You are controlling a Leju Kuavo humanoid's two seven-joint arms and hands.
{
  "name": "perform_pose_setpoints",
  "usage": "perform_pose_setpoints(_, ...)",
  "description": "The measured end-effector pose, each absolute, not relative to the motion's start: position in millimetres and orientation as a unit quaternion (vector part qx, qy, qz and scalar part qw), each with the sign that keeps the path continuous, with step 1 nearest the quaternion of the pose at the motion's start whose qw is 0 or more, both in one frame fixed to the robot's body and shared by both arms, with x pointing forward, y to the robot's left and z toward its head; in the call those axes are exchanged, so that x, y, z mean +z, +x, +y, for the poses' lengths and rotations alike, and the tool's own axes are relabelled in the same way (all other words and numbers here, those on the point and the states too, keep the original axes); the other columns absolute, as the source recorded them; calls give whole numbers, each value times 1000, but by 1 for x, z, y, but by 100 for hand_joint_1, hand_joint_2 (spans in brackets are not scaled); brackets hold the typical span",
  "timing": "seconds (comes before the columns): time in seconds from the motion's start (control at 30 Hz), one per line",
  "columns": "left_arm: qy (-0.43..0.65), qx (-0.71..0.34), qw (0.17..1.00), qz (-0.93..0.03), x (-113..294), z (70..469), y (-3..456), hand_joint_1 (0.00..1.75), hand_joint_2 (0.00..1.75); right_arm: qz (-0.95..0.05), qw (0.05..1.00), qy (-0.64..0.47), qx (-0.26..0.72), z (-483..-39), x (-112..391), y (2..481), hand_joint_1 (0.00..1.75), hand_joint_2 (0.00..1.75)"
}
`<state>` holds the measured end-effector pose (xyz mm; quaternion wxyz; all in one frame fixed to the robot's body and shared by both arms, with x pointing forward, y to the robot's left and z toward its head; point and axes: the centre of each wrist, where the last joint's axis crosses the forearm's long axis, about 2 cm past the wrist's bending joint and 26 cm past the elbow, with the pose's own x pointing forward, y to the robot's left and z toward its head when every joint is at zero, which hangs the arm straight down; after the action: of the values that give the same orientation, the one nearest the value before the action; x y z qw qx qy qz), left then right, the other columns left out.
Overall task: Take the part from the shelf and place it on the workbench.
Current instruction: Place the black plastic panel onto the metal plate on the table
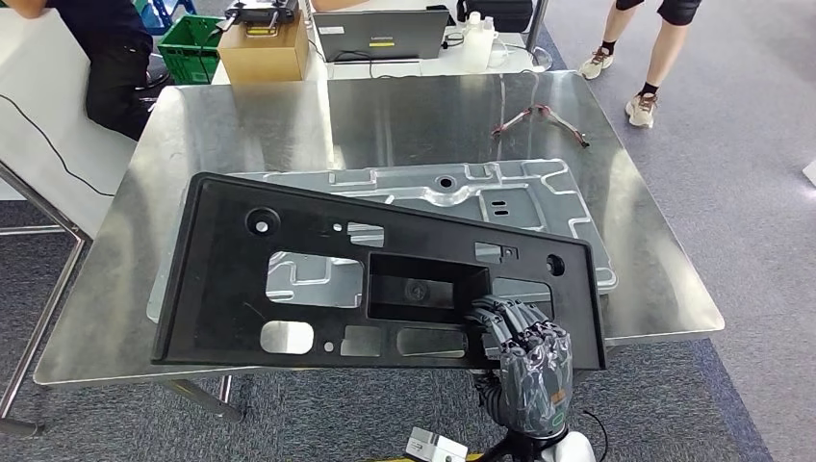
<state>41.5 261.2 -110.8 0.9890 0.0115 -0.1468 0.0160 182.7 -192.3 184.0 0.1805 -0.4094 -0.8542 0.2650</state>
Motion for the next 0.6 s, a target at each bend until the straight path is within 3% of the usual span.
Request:
perform_pose_setpoints(0.23,22,7,987,-160,-111,264,42,0,175,-808,205,-482,269,-219,180,195,175,175)
perform_pose_setpoints(0.6,48,-46,980,-187,-110,271,47,0,175,-693,238,-603,316,-360,162,246,175,175)
